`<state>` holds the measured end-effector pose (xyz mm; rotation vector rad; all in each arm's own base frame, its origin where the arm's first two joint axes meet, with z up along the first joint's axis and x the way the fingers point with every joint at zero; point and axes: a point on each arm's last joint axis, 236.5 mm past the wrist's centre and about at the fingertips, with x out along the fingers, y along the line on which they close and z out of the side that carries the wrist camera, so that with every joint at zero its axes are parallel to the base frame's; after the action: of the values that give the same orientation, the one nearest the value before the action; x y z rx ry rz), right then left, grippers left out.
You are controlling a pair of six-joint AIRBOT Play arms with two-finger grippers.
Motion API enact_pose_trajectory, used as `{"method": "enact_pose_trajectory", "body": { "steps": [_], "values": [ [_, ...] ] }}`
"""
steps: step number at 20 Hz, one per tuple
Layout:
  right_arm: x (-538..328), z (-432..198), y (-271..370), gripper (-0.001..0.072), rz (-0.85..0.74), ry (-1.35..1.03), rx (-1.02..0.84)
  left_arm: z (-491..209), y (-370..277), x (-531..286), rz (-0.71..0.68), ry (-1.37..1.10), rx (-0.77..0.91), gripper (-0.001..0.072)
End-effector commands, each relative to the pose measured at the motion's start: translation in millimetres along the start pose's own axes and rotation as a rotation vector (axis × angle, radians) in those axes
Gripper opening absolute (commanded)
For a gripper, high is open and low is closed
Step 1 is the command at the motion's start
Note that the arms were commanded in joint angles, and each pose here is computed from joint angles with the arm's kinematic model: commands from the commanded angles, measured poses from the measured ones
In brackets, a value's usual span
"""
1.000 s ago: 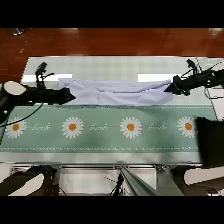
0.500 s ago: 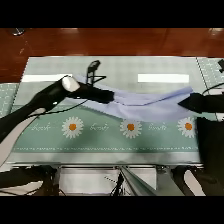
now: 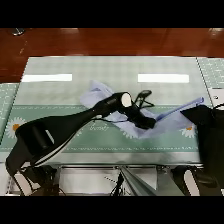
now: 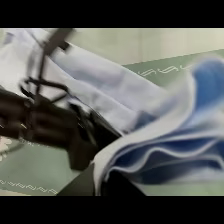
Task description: Fold the shirts.
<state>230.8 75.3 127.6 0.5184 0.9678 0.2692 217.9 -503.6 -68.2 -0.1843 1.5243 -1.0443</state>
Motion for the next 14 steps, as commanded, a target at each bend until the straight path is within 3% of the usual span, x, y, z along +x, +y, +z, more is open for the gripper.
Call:
{"method": "enact_pose_trajectory", "body": {
  "steps": [1, 4, 8, 10, 14],
  "values": [
    [-2, -1, 5, 0.0017, 0.015, -0.007, 0.002, 0, -25, 8, -0.052, 0.019, 0.022, 0.002],
    [-1, -2, 13, 0.0017, 0.054, 0.004, -0.007, 49, 5, -55, -0.064, -0.075, -0.033, 0.002],
    [10, 7, 48, 0.0016, 0.25, 0.042, -0.007, 87, 79, -195, -0.041, -0.233, -0.149, 0.002],
    [16, 18, 65, 0.0017, 0.36, 0.053, -0.002, 87, 116, -280, 0.062, -0.347, -0.163, 0.002],
    [54, 35, 110, 0.0016, 0.399, 0.1, -0.113, 54, 134, -426, 0.261, -0.591, -0.116, 0.0021]
  ]
}}
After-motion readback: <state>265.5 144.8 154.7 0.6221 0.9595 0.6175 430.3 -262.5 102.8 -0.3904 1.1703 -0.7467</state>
